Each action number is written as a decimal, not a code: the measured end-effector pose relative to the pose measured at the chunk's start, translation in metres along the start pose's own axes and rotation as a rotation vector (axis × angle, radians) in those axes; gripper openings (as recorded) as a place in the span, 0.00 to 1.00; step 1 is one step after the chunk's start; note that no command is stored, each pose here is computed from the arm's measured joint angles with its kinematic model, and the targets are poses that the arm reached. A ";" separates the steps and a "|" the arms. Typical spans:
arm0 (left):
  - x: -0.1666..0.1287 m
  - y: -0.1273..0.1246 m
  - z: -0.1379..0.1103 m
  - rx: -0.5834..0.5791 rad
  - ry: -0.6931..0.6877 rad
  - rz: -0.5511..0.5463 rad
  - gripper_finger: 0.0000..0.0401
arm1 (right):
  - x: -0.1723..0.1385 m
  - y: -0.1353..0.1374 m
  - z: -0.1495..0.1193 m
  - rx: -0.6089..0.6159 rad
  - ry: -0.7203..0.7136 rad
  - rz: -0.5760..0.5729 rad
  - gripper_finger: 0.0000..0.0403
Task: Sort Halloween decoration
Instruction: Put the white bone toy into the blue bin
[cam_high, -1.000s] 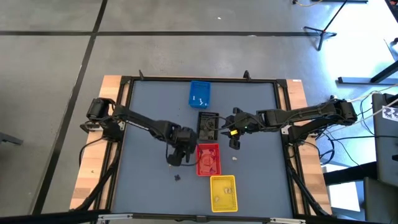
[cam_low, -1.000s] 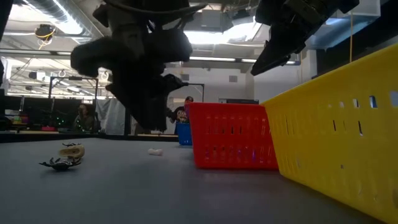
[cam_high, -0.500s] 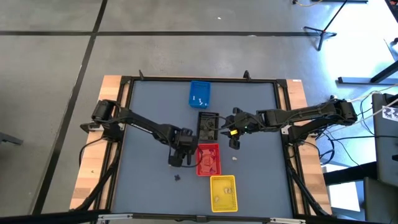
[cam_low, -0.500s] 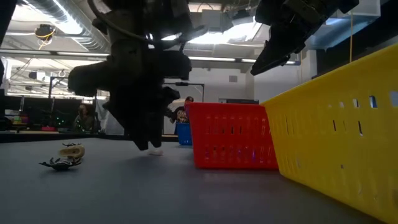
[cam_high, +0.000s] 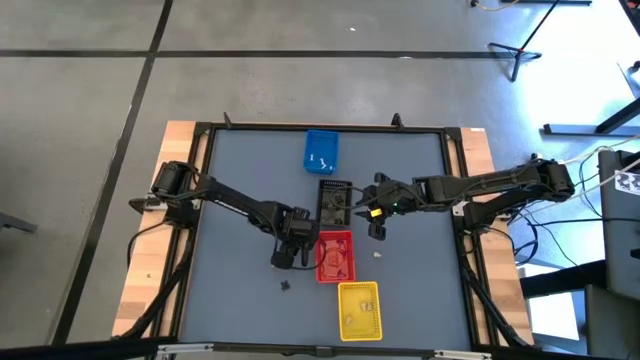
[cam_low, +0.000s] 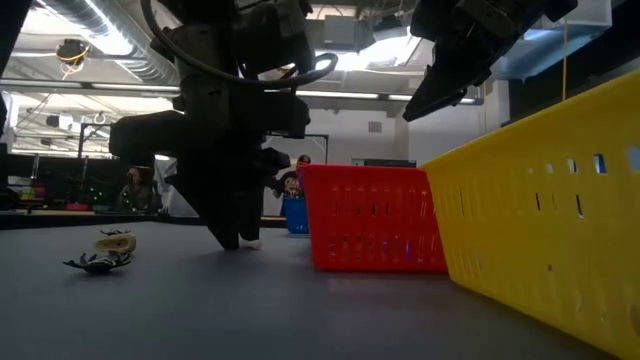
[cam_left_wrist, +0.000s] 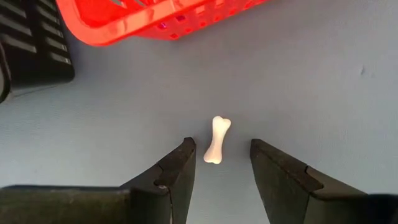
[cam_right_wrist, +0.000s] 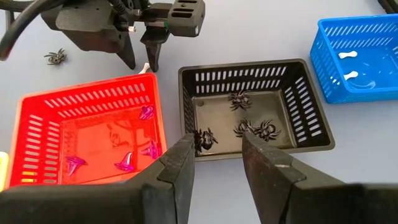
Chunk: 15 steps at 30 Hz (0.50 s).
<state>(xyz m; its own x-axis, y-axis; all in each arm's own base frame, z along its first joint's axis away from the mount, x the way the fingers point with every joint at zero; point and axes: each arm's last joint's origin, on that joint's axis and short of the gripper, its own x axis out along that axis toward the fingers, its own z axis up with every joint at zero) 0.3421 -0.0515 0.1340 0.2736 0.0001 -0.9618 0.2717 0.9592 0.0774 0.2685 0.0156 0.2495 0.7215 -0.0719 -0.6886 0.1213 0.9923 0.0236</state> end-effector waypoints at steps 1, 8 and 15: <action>0.000 0.000 0.000 0.000 0.001 0.000 0.39 | 0.000 0.000 0.000 0.000 0.000 0.000 0.33; 0.000 0.000 -0.002 0.003 0.018 0.014 0.31 | 0.000 0.000 0.000 0.000 0.000 0.000 0.33; 0.001 0.000 -0.002 0.004 0.022 0.016 0.20 | 0.000 0.000 0.000 0.000 0.000 0.000 0.33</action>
<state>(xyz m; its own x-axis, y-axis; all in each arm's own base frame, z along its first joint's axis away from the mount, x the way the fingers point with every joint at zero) 0.3403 -0.0513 0.1329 0.2577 0.0214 -0.9660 0.2709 0.9581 0.0934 0.2685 0.0156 0.2495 0.7212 -0.0716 -0.6890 0.1212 0.9923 0.0237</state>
